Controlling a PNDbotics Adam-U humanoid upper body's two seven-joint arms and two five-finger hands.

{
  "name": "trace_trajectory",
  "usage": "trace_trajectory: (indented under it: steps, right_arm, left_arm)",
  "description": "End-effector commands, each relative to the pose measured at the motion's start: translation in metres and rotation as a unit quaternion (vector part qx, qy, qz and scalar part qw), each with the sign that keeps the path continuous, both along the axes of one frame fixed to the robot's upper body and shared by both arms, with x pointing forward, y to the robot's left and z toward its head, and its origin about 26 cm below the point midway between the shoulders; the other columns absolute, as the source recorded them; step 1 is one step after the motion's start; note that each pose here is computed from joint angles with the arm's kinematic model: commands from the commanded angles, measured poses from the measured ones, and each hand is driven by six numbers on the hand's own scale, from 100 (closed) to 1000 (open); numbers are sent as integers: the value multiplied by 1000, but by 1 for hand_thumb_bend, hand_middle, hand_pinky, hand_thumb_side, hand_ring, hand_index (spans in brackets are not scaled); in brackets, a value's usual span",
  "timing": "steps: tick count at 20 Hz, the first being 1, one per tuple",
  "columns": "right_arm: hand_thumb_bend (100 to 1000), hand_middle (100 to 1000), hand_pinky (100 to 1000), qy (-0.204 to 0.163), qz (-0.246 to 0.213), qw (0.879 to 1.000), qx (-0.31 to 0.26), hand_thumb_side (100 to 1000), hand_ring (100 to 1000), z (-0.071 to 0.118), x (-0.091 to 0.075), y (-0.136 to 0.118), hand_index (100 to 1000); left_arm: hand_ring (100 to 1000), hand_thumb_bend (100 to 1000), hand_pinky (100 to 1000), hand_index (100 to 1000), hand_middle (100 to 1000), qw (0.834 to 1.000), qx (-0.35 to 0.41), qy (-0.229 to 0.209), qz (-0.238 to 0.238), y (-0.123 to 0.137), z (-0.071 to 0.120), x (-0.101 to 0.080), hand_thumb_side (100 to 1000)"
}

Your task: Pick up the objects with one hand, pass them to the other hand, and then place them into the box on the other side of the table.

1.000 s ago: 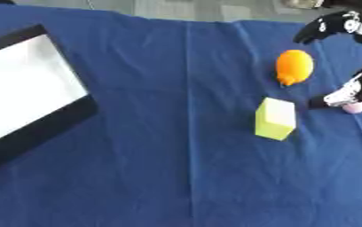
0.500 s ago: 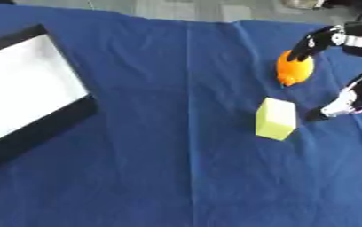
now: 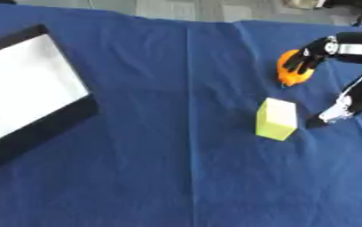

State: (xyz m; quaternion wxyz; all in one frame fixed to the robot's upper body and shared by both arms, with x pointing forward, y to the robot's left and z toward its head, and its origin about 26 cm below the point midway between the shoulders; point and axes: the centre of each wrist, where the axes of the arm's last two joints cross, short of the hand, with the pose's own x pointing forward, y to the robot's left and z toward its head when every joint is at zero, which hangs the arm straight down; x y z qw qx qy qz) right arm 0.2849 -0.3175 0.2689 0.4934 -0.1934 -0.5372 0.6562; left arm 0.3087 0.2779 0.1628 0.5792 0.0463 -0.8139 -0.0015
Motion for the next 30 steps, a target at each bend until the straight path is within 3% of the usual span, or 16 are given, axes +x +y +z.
trace_trajectory:
  steps: [1,14,30]
  right_arm:
    - [681,773,823,8,-4,1000,-12,373,798,6,-2,1,877]
    - [668,778,816,59,-17,998,-7,414,808,-3,1,9,880]
    - [667,815,835,9,-64,998,-20,432,845,-16,1,15,882]
  left_arm:
    - [781,181,1000,824,761,1000,14,-10,0,3,8,-1,941]
    - [782,184,1000,822,756,1000,15,-8,-4,2,7,-1,945]
    - [781,186,1000,820,751,1000,13,-7,-9,-1,7,-1,955]
